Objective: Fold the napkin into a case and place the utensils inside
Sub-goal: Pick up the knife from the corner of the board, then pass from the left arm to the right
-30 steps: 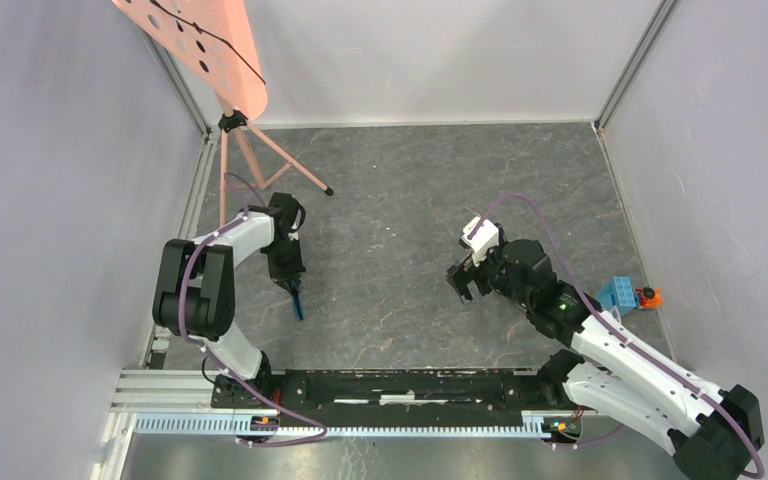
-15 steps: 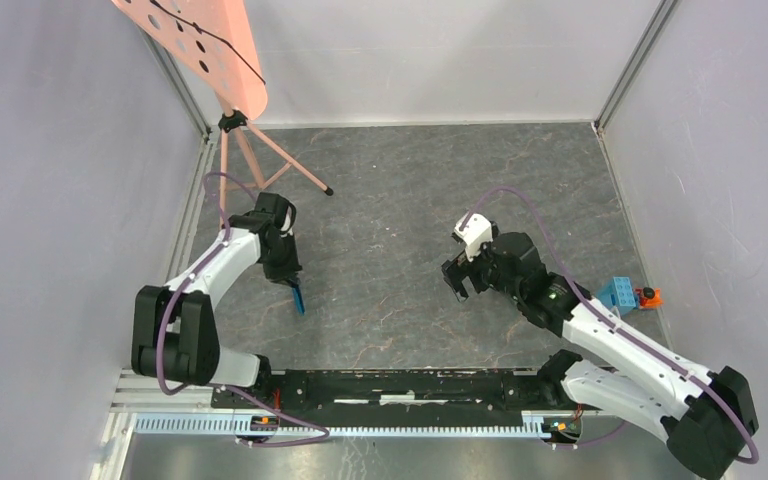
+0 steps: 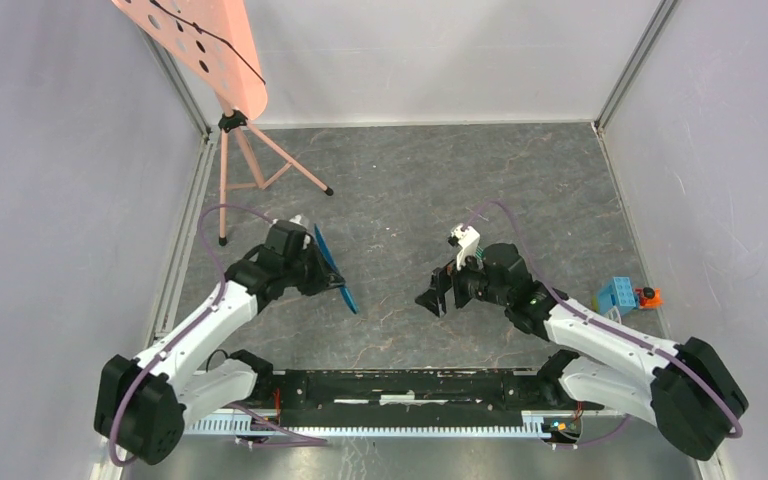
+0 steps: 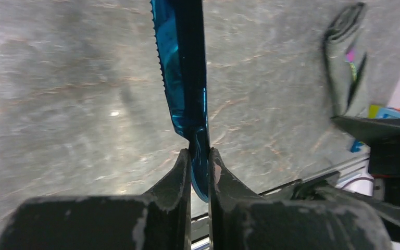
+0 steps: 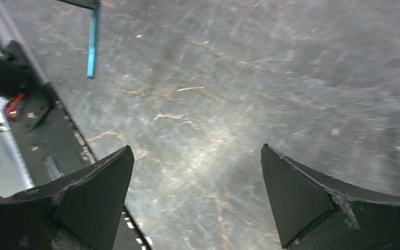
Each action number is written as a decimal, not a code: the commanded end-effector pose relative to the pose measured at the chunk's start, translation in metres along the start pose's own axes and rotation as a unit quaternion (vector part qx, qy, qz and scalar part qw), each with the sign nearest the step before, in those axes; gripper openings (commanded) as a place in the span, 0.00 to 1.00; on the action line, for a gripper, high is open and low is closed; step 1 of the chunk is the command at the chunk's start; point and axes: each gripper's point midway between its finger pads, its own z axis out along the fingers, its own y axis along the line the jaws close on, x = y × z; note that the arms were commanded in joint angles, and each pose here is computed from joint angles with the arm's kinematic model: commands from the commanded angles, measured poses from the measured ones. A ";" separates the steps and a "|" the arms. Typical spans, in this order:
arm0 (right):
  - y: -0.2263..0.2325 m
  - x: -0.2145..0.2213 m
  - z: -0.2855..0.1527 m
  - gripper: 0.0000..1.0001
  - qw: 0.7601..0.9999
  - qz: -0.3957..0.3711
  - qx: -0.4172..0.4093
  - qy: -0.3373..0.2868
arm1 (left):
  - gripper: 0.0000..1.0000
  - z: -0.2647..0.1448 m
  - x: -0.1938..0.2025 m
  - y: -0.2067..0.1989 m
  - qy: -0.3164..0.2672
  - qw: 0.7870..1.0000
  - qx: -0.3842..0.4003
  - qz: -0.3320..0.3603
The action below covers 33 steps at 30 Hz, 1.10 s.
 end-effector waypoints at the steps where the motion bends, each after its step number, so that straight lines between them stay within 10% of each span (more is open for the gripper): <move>1: 0.046 -0.031 0.006 0.98 0.992 0.042 -0.099 -0.071 | 0.02 -0.001 -0.016 -0.064 -0.078 0.990 0.093 -0.066; 16: 0.049 -0.010 0.035 0.72 0.996 0.044 -0.059 -0.052 | 0.02 0.016 0.027 -0.154 -0.044 0.986 0.158 -0.030; 22: 0.054 -0.009 0.037 0.49 0.994 0.055 -0.074 -0.054 | 0.02 0.014 0.042 -0.170 -0.030 0.984 0.173 -0.022; 25: 0.058 -0.013 0.034 0.17 0.993 0.054 -0.082 -0.063 | 0.03 0.012 0.045 -0.174 -0.024 0.983 0.180 -0.018; 27: 0.061 -0.017 0.030 0.01 0.992 0.051 -0.089 -0.071 | 0.24 0.005 0.043 -0.179 -0.028 0.981 0.194 -0.001; 33: 0.089 -0.031 0.007 0.00 0.981 0.017 -0.180 -0.065 | 0.71 -0.042 0.034 -0.193 -0.082 0.946 0.301 0.083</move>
